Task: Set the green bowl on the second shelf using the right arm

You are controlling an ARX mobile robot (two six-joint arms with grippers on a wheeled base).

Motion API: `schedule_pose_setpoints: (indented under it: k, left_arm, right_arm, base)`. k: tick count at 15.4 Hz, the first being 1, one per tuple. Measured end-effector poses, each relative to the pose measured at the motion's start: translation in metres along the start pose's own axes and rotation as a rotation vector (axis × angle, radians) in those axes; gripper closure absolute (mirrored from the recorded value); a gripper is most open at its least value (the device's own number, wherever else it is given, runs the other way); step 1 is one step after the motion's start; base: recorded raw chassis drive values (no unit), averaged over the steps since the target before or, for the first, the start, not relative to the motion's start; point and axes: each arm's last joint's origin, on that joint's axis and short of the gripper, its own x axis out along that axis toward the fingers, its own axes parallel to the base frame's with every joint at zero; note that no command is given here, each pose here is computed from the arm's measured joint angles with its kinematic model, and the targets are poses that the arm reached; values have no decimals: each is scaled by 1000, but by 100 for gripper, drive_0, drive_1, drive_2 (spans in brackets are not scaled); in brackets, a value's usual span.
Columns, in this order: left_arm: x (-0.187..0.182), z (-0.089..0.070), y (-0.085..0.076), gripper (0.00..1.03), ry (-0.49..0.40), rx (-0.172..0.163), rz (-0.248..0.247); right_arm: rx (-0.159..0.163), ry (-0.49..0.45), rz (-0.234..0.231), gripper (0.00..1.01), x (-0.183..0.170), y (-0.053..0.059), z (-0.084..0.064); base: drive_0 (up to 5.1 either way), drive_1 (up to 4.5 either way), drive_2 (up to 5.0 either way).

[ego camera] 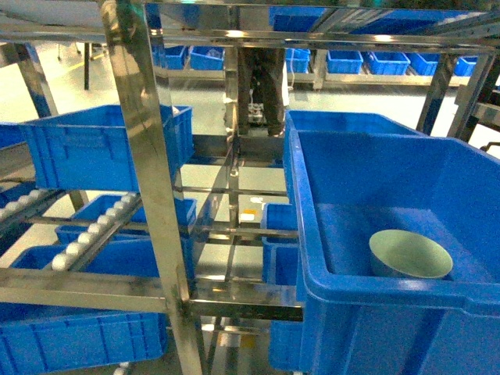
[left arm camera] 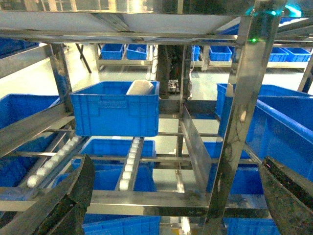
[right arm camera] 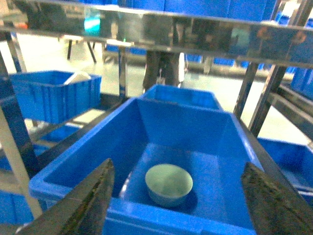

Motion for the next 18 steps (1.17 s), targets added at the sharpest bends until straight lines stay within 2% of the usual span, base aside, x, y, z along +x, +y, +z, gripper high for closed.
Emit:
schedule_pose_setpoints:
  k: [1, 2, 3, 4, 6, 7, 12, 14, 16, 17, 18]
  left_arm:
    - [0, 0, 0, 5, -2, 0, -2]
    - [0, 0, 0, 5, -3, 0, -2]
    - [0, 0, 0, 5, -2, 0, -2]
    - [0, 0, 0, 5, -1, 0, -1]
    - [0, 0, 0, 5, -2, 0, -2]
    - [0, 0, 0, 5, -2, 0, -2]
    - [0, 0, 0, 5, -2, 0, -2]
    - [0, 0, 0, 5, -1, 0, 0]
    - [0, 0, 0, 5, -1, 0, -2]
    - [0, 0, 0, 5, -2, 0, -1]
    - [0, 0, 0, 5, -2, 0, -2]
  right_arm:
    - [9, -24, -83, 36, -1, -2, -2]
    - [22, -19, -120, 45, -1, -4, -5]
    - [29, 18, -119, 60, -6, -3, -12]
    - [30, 9, -118, 69, -10, -2, -18]
    - [29, -23, -120, 97, -11, -2, -18]
    - [32, -14, -119, 99, -11, -2, -21]
    - [33, -15, -119, 99, -11, -2, -29]
    - [34, -15, -121, 99, -11, -1, -37]
    - [34, -23, -120, 99, -11, -1, -36]
    - [33, -21, -120, 98, -11, -1, -36]
    - [34, -21, -120, 88, -11, -1, -36]
  base:
    - [0, 0, 0]
    - [0, 0, 0]
    - [0, 0, 0]
    - [0, 0, 0]
    - [0, 0, 0]
    - [0, 0, 0]
    - [0, 0, 0]
    - [0, 0, 0]
    - [0, 0, 0]
    - [0, 0, 0]
    - [0, 0, 0]
